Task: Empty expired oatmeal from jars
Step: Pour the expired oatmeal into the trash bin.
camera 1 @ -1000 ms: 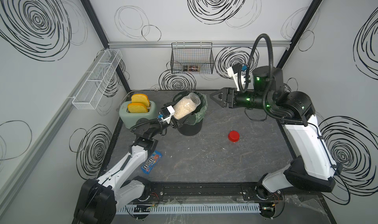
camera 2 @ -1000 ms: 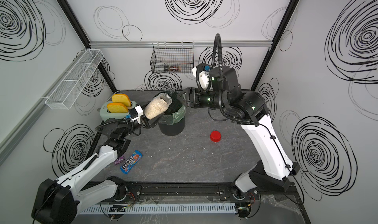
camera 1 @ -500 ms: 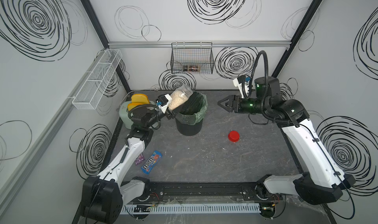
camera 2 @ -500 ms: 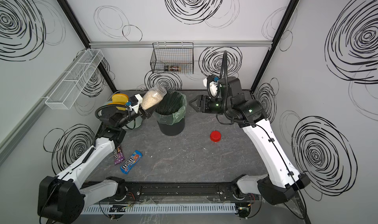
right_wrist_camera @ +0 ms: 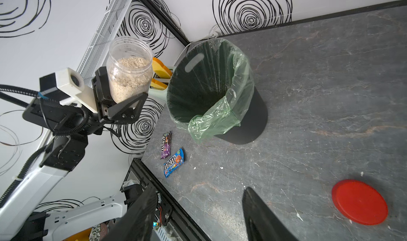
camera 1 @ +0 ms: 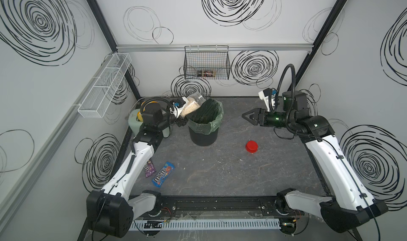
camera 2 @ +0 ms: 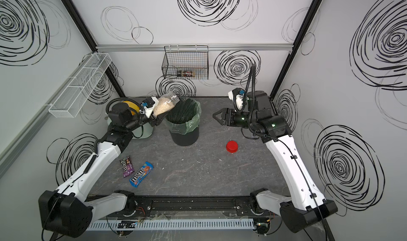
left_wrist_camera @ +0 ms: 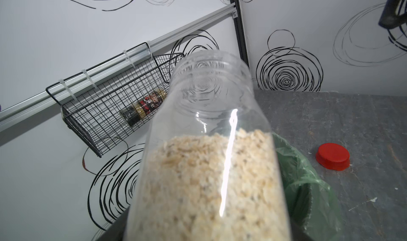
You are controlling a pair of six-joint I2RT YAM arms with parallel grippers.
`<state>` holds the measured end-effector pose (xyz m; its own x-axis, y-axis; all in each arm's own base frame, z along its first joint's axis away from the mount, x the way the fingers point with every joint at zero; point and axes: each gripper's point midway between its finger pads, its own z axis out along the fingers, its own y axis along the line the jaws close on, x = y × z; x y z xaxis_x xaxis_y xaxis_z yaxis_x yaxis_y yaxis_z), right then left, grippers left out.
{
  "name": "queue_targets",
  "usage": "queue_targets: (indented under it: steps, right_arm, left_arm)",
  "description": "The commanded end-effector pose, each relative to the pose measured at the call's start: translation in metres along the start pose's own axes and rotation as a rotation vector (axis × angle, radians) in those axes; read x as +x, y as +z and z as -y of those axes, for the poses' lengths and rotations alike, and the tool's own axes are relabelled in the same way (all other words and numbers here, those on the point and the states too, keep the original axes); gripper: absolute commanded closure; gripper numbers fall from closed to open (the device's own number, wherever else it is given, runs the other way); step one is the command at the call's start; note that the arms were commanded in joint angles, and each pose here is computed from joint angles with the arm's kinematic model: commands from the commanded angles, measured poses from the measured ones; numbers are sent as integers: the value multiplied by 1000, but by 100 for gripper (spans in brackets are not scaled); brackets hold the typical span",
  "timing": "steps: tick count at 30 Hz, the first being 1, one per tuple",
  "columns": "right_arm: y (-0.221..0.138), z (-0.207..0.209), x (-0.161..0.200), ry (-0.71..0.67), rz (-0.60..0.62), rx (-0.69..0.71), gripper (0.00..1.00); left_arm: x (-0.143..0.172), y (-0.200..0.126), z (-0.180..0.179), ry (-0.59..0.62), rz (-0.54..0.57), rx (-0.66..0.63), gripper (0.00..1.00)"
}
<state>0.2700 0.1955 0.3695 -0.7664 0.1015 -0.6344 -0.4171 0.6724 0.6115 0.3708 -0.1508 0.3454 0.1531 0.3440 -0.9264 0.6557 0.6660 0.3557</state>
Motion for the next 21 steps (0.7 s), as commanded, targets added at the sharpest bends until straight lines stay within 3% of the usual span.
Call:
queue_targets:
  steps: [1,9,15,21]
  right_arm:
    - [-7,-10,-5,-59,37,-42,35]
    - [-8,-8,1,-72,30,-47,35]
    - [-10,-6,3,-82,34,-42,35]
    - [-13,-5,5,-90,39,-34,35]
  left_arm:
    - [-8,0,-10,73,-61,-25,65]
    - [9,5,-7,121,-249,-6,66]
    - [10,5,-6,156,-300,-1,66]
    - [23,5,-4,227,-430,33,68]
